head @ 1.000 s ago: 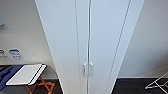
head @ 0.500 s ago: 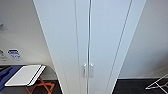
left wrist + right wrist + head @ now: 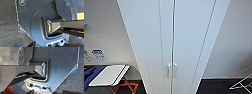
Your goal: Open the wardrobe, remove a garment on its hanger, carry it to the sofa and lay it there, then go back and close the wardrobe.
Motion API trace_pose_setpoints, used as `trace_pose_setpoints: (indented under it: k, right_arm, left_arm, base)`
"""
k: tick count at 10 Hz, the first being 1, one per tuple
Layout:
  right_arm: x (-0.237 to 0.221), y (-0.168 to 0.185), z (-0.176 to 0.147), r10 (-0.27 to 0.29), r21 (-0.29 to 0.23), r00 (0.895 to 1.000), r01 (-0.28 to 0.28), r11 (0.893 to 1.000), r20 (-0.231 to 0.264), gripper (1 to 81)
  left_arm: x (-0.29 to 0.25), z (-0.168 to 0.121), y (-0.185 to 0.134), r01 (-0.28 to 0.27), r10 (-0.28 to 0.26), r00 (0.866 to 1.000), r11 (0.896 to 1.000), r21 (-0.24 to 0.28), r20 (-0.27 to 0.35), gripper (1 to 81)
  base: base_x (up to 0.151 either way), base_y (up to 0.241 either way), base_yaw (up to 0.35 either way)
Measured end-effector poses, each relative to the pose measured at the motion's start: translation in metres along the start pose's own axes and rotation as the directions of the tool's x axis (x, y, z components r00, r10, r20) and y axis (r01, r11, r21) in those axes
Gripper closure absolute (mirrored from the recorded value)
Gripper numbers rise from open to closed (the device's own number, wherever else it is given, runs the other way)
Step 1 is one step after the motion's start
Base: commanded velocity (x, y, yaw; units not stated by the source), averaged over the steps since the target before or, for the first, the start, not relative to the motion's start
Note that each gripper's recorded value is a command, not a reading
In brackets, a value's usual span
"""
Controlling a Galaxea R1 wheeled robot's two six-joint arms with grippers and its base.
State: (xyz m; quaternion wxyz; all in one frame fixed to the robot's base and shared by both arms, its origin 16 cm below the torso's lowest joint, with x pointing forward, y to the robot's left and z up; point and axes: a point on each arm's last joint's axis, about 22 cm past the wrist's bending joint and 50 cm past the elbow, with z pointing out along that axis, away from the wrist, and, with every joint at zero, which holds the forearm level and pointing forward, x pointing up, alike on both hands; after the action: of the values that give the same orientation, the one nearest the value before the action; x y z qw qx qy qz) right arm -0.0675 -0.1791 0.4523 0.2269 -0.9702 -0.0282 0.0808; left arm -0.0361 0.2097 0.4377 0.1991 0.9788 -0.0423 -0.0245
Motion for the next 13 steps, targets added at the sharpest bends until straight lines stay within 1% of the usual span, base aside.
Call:
trace_pose_setpoints:
  k: [2, 4, 5, 6, 7, 8, 9, 10, 11, 12, 13]
  right_arm:
    - [0.029, 0.007, -0.028, -0.02, 0.04, 0.999, 0.021, 0.999, -0.037, 1.0]
    - [0.054, 0.014, -0.061, -0.039, 0.074, 0.997, 0.044, 0.996, -0.073, 1.0]
    - [0.065, 0.01, -0.076, -0.048, 0.098, 0.995, 0.056, 0.994, -0.088, 1.0]
    - [0.076, 0.0, -0.091, -0.058, 0.132, 0.993, 0.072, 0.989, -0.106, 1.0]
    - [0.094, -0.014, -0.107, -0.071, 0.168, 0.988, 0.094, 0.981, -0.136, 1.0]
    - [0.116, -0.022, -0.127, -0.088, 0.192, 0.98, 0.122, 0.974, -0.176, 1.0]
    - [0.142, -0.024, -0.148, -0.107, 0.2, 0.97, 0.152, 0.968, -0.22, 1.0]
    - [0.171, -0.028, -0.171, -0.126, 0.205, 0.954, 0.185, 0.961, -0.271, 1.0]
    - [0.197, -0.037, -0.191, -0.146, 0.214, 0.938, 0.219, 0.952, -0.314, 1.0]
    - [0.223, -0.051, -0.209, -0.165, 0.224, 0.918, 0.257, 0.94, -0.359, 1.0]
    - [0.248, -0.062, -0.226, -0.184, 0.227, 0.897, 0.292, 0.929, -0.401, 1.0]
  left_arm:
    - [0.019, -0.017, -0.017, -0.007, 0.006, 1.0, 1.0, -0.012, -0.024, 1.0]
    - [0.035, -0.032, -0.007, -0.016, 0.013, 0.999, 0.998, -0.067, -0.048, 1.0]
    - [0.045, -0.042, -0.004, -0.023, 0.017, 0.998, 0.995, -0.093, -0.061, 1.0]
    - [0.056, -0.055, -0.005, -0.031, 0.023, 0.997, 0.993, -0.112, -0.077, 1.0]
    - [0.07, -0.07, -0.005, -0.044, 0.031, 0.994, 0.99, -0.131, -0.105, 1.0]
    - [0.084, -0.084, 0.0, -0.059, 0.037, 0.989, 0.986, -0.155, -0.141, 1.0]
    - [0.101, -0.099, 0.006, -0.081, 0.048, 0.982, 0.981, -0.178, -0.182, 1.0]
    - [0.117, -0.117, 0.01, -0.112, 0.066, 0.971, 0.975, -0.193, -0.229, 1.0]
    - [0.136, -0.137, 0.008, -0.136, 0.078, 0.957, 0.971, -0.196, -0.279, 1.0]
    - [0.162, -0.16, 0.003, -0.164, 0.094, 0.937, 0.969, -0.186, -0.337, 1.0]
    - [0.194, -0.181, -0.001, -0.192, 0.111, 0.912, 0.966, -0.173, -0.396, 1.0]
  base:
    - [0.0, 0.0, 0.0]
    - [0.0, 0.0, 0.0]
    - [0.0, 0.0, 0.0]
    - [0.0, 0.0, 0.0]
    - [0.0, 0.0, 0.0]
    - [0.0, 0.0, 0.0]
    - [0.0, 0.0, 0.0]
    - [0.0, 0.0, 0.0]
    - [0.0, 0.0, 0.0]
    - [0.0, 0.0, 0.0]
    - [0.0, 0.0, 0.0]
